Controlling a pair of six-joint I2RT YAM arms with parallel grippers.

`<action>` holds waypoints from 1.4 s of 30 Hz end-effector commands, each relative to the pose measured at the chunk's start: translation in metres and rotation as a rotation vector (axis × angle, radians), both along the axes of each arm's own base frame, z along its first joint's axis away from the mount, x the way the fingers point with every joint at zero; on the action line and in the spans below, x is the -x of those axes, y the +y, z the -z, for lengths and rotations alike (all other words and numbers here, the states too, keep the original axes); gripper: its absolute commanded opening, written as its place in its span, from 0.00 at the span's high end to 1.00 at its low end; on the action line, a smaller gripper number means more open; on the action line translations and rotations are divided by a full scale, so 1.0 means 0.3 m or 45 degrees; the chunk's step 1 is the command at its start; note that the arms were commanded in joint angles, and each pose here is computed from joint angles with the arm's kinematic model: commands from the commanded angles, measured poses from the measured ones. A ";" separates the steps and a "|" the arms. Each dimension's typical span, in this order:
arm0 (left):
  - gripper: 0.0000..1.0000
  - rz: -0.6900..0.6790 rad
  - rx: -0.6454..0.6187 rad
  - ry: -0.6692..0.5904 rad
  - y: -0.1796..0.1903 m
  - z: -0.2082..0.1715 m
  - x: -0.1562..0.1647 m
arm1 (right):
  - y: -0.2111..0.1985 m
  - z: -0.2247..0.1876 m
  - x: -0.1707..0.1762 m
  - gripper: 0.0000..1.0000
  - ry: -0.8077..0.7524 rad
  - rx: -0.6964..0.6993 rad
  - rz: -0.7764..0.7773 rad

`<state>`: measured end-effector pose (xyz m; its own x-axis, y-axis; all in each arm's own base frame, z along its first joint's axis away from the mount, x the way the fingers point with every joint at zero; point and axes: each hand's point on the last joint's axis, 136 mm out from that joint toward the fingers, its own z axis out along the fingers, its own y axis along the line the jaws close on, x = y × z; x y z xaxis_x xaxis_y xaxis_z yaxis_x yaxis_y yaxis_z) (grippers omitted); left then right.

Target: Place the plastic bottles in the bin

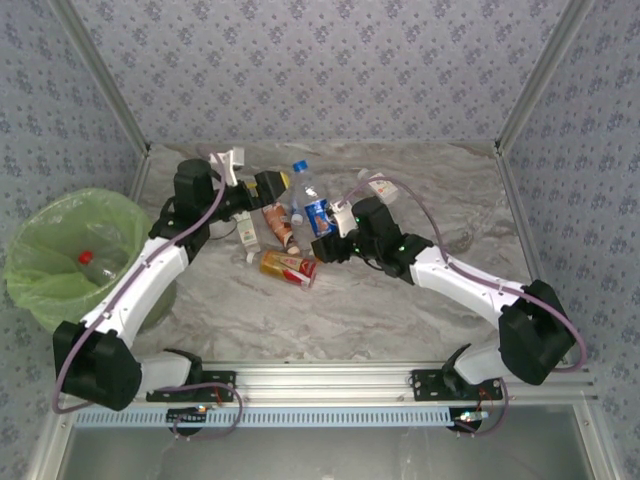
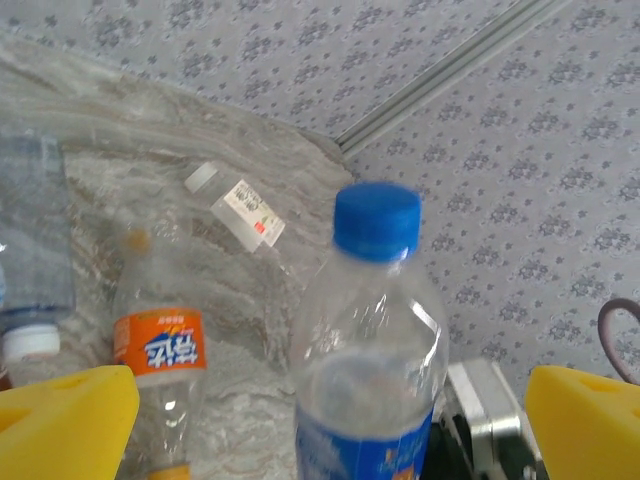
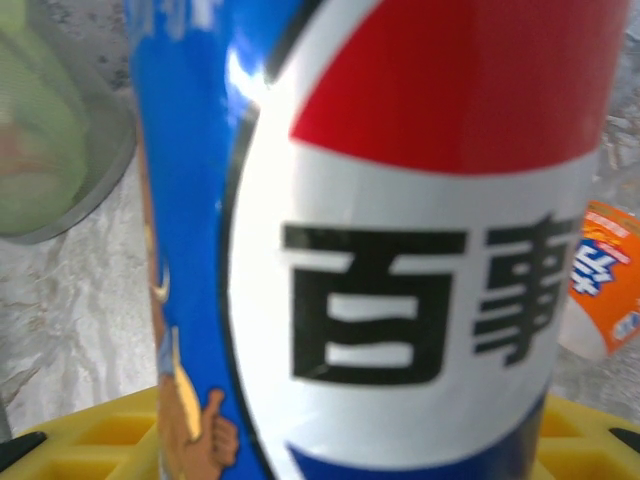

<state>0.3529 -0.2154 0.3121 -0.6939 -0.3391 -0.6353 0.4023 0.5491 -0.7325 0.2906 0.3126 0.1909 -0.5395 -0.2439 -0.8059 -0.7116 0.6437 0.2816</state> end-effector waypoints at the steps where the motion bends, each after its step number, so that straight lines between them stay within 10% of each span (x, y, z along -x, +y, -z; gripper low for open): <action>1: 0.02 0.077 -0.054 -0.096 -0.046 -0.078 -0.003 | 0.056 -0.069 0.046 0.46 -0.070 -0.062 -0.134; 7: 0.14 -0.002 -0.279 -0.102 -0.062 -0.053 -0.042 | 0.095 -0.085 0.063 0.46 -0.104 -0.054 -0.176; 31: 0.96 -0.062 -0.300 -0.085 -0.051 -0.039 -0.064 | 0.159 -0.109 0.076 0.40 -0.150 -0.078 -0.232; 42: 1.00 -0.146 -0.311 -0.102 0.000 -0.065 -0.054 | 0.148 -0.129 0.093 0.16 -0.156 -0.088 -0.240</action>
<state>0.3722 -0.2266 0.3124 -0.6589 -0.2315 -0.7157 0.3679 0.7307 -0.5751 0.2665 0.3498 0.1988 -0.4453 -0.3071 -0.8410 -0.8170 0.5236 0.2414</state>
